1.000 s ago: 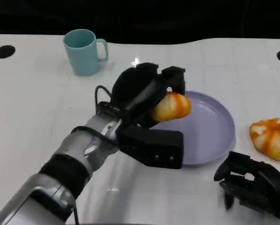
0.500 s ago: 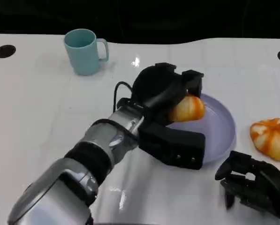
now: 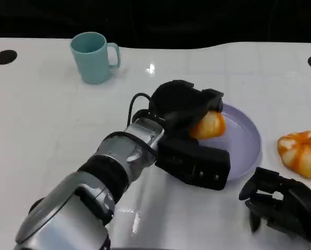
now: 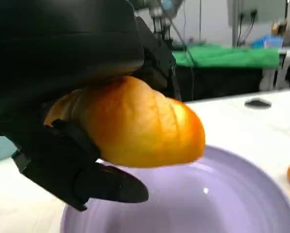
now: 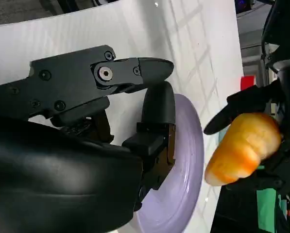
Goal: Grasp the bread from the table and place it into the plate.
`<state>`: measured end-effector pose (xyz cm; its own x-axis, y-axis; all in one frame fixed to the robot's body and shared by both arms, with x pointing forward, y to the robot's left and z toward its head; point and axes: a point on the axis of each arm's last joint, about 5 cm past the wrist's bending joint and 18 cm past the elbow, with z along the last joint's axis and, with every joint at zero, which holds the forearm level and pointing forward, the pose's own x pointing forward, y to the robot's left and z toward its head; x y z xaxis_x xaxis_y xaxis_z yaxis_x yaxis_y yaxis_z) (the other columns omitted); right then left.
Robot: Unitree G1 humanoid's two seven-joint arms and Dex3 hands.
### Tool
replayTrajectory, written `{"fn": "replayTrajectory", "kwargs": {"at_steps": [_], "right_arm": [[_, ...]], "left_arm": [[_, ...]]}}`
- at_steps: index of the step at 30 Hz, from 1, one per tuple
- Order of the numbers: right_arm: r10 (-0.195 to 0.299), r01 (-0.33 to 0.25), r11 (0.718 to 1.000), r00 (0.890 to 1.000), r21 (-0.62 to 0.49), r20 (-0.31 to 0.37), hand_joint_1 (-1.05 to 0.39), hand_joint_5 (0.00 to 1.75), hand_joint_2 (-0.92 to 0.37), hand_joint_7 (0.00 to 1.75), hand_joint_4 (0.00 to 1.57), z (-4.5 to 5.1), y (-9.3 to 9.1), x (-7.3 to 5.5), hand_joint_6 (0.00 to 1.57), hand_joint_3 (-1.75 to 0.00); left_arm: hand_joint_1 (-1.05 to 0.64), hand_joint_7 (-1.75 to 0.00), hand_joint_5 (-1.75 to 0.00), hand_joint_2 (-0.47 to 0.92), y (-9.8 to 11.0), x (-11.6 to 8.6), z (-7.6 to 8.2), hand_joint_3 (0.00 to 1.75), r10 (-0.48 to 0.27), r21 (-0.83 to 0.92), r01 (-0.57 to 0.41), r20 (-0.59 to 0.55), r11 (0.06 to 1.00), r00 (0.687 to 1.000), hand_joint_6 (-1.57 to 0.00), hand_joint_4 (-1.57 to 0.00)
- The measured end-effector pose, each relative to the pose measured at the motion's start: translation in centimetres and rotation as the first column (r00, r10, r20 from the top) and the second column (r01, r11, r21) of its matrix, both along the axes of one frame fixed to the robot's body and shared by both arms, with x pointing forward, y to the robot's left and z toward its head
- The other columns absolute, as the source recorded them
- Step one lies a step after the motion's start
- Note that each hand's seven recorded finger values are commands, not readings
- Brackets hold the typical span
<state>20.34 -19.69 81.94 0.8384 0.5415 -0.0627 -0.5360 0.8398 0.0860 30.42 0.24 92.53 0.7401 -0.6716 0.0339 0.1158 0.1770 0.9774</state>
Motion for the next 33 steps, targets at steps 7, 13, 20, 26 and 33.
{"fn": "replayTrajectory", "kwargs": {"at_steps": [7, 13, 20, 26, 33], "right_arm": [[0.0, 0.0, 1.0, 1.0, 0.002, -0.002, -0.53, 1.75, -0.92, 1.45, 0.71, 0.02, 0.0, 0.0, 0.66, -0.26], [-0.001, 0.001, 1.0, 1.0, 0.009, -0.007, -0.53, 1.75, -0.92, 1.46, 0.7, 0.03, 0.0, 0.0, 0.66, -0.26], [-0.002, 0.002, 1.0, 1.0, 0.009, -0.007, -0.55, 1.75, -0.92, 1.45, 0.71, 0.04, 0.0, 0.0, 0.66, -0.25], [-0.003, 0.003, 1.0, 1.0, 0.009, -0.006, -0.54, 1.75, -0.92, 1.45, 0.71, 0.03, 0.0, 0.0, 0.67, -0.25], [-0.001, 0.001, 1.0, 1.0, 0.008, -0.001, -0.53, 1.75, -0.92, 1.44, 0.72, -0.03, 0.0, 0.0, 0.67, -0.25]], "left_arm": [[-0.88, -0.23, -0.26, 0.92, -0.2, 0.4, 0.5, 0.53, 0.014, 0.145, -0.006, -0.053, 0.989, 0.999, 0.0, 0.0], [-1.0, -0.16, -0.1, 0.92, -0.2, 0.4, 0.6, 0.56, 0.014, 0.203, 0.006, -0.101, 0.979, 0.995, 0.0, 0.0], [-1.05, -0.11, -0.02, 0.92, 0.1, 0.7, 1.1, 0.59, 0.0, 0.225, 0.035, -0.157, 0.974, 0.988, 0.0, 0.0], [-1.05, -0.05, 0.0, 0.92, 0.6, 1.0, 1.9, 0.61, -0.014, 0.218, 0.05, -0.165, 0.975, 0.986, 0.0, 0.0], [-1.05, 0.0, 0.0, 0.92, 1.3, 1.2, 3.0, 0.59, -0.032, 0.201, 0.08, -0.231, 0.976, 0.972, 0.0, 0.0]]}}
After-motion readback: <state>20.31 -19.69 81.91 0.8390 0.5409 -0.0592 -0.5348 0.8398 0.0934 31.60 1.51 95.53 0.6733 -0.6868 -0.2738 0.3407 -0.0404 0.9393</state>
